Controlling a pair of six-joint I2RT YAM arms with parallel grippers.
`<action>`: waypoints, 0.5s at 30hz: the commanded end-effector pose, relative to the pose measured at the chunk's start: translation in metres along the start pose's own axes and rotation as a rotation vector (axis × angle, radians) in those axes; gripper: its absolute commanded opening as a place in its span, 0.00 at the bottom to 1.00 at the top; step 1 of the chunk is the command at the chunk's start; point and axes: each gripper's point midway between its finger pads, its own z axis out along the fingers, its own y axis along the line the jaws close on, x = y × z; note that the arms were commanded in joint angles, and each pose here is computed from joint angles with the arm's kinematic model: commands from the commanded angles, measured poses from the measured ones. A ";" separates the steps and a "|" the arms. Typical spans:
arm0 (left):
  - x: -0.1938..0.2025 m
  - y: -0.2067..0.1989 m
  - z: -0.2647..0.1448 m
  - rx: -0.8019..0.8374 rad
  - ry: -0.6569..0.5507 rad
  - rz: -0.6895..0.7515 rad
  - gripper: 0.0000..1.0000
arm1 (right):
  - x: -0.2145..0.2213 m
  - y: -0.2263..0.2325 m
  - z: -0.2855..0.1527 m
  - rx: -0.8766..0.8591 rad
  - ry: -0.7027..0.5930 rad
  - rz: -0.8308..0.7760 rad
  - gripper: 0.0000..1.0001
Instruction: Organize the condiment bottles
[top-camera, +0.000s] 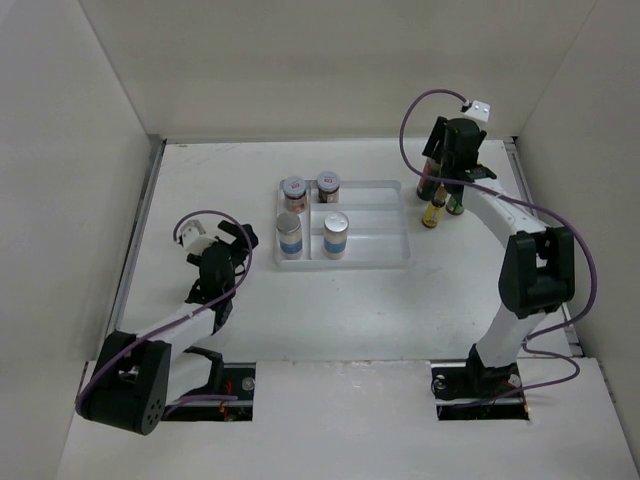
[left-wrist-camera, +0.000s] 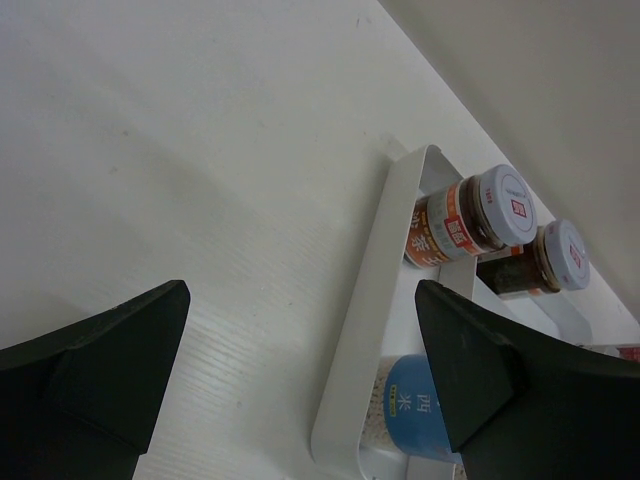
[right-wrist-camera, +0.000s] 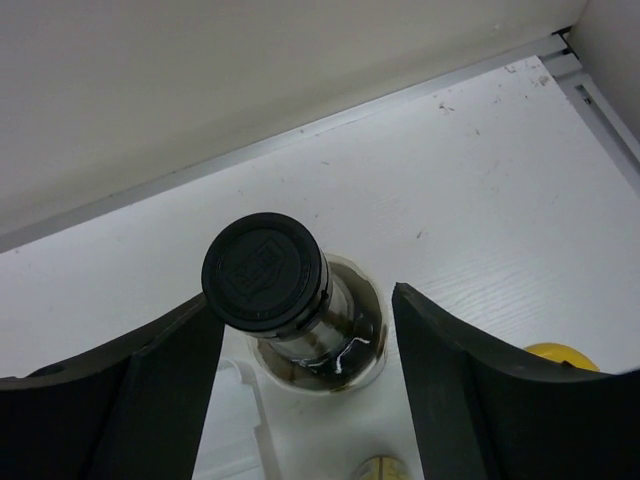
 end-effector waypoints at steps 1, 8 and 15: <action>-0.011 -0.018 0.003 0.061 -0.032 -0.041 1.00 | -0.046 0.016 0.004 -0.063 -0.125 0.043 0.72; -0.005 -0.020 0.006 0.073 -0.010 -0.037 1.00 | -0.054 0.013 0.002 -0.040 -0.160 0.028 0.48; -0.002 -0.023 0.006 0.086 0.001 -0.039 1.00 | -0.095 0.015 -0.011 -0.014 -0.285 0.038 0.22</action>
